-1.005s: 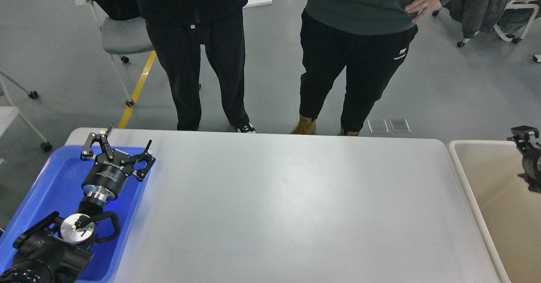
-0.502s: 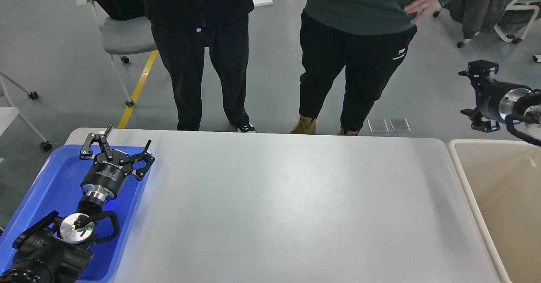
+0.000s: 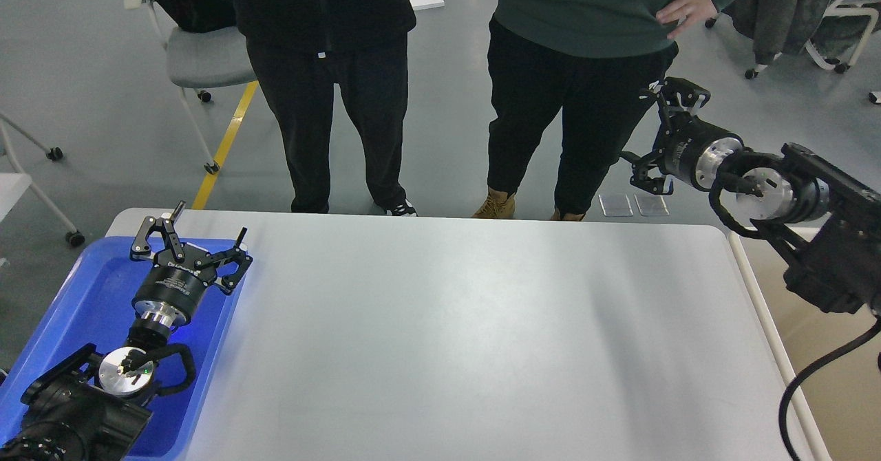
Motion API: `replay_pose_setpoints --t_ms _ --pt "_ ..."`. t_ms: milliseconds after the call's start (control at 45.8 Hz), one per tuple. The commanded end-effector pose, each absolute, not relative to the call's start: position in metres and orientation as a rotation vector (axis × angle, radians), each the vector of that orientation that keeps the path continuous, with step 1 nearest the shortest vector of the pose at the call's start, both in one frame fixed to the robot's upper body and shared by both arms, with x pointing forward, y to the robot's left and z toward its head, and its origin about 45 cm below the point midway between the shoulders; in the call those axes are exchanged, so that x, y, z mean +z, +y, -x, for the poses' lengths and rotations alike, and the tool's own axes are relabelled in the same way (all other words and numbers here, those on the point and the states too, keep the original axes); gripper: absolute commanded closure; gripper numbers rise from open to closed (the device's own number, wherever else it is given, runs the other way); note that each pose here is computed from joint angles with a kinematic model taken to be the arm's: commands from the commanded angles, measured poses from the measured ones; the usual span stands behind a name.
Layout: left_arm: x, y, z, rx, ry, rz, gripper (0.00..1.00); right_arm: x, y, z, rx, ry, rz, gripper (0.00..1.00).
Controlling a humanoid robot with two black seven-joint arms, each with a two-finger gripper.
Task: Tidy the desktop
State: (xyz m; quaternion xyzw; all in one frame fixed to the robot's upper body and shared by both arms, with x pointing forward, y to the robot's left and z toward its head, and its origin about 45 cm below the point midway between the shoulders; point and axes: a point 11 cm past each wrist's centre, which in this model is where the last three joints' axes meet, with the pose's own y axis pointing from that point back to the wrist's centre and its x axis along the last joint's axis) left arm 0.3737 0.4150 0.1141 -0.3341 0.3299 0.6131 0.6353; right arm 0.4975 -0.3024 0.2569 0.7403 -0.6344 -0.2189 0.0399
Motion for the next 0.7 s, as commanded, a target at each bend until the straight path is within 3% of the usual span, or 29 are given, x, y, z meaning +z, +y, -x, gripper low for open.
replay_pose_setpoints --t_ms 0,677 --pt "0.114 0.415 -0.373 1.402 0.755 0.763 0.0 0.236 -0.276 -0.492 -1.016 -1.998 -2.365 0.0" --pt "0.114 0.415 -0.373 1.402 0.754 0.764 0.0 0.167 -0.315 -0.449 -1.326 -2.087 -2.427 0.0"
